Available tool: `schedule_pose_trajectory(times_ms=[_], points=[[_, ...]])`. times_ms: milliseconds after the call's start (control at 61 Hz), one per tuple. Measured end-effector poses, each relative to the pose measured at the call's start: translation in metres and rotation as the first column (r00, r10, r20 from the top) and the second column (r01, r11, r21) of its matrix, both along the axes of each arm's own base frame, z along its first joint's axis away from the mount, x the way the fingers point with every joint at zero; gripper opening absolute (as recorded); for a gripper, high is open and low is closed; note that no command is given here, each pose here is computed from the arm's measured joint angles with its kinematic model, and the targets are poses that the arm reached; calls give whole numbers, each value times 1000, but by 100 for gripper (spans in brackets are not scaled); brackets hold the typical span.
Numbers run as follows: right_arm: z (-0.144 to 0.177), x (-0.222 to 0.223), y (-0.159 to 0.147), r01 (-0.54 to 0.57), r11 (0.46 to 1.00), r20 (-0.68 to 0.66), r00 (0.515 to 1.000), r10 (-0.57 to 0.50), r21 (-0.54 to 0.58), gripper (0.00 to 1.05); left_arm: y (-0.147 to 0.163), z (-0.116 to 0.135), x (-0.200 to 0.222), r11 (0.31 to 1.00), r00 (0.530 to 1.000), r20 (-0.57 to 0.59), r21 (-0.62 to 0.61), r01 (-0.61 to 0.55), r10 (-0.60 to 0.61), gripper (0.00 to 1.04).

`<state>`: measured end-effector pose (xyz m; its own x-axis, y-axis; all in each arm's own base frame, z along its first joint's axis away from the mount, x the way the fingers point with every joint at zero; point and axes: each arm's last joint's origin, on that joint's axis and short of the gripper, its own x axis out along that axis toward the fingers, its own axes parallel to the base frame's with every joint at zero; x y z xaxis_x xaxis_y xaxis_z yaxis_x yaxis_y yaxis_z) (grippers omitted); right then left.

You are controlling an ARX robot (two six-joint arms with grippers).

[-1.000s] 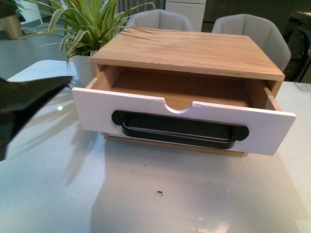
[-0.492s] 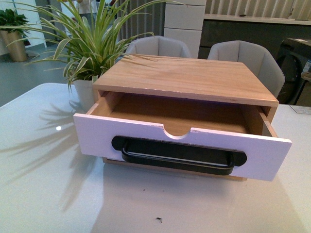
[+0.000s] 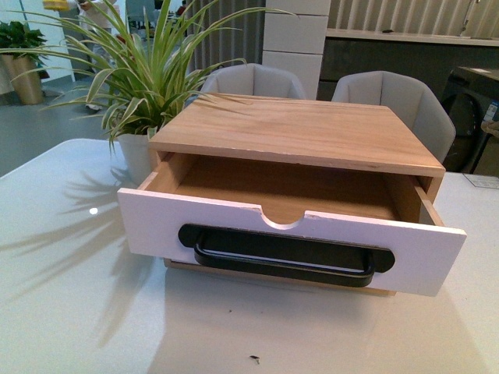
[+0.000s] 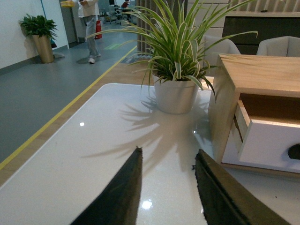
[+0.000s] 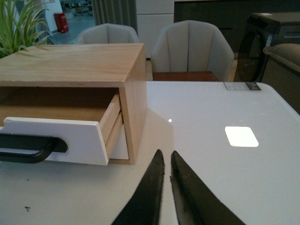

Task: Pull drawer

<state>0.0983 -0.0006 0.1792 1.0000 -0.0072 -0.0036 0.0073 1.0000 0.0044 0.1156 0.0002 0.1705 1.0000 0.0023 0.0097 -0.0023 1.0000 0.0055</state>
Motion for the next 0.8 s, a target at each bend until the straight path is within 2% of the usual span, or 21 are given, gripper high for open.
schedule_pose_trajectory(times_ms=[16, 82, 377, 443, 803], points=[[0, 0, 0, -2, 1000, 3, 1000, 2, 0, 3, 0, 0, -1, 1000, 1000, 2, 0, 0, 0, 15], [-2, 0, 0, -4, 1000, 2, 1000, 4, -2, 2, 0, 0, -2, 1000, 1000, 5, -2, 0, 0, 2], [-7, -2, 0, -5, 1000, 24, 1000, 5, -2, 2, 0, 0, -7, 1000, 1000, 4, -3, 0, 0, 3], [-7, -2, 0, -5, 1000, 25, 1000, 5, -2, 2, 0, -4, -13, 1000, 1000, -30, -4, 1, -1, 3], [-7, -2, 0, -5, 1000, 26, 1000, 5, -2, 2, 0, -3, -18, 1000, 1000, -2, -3, 0, 0, 3]])
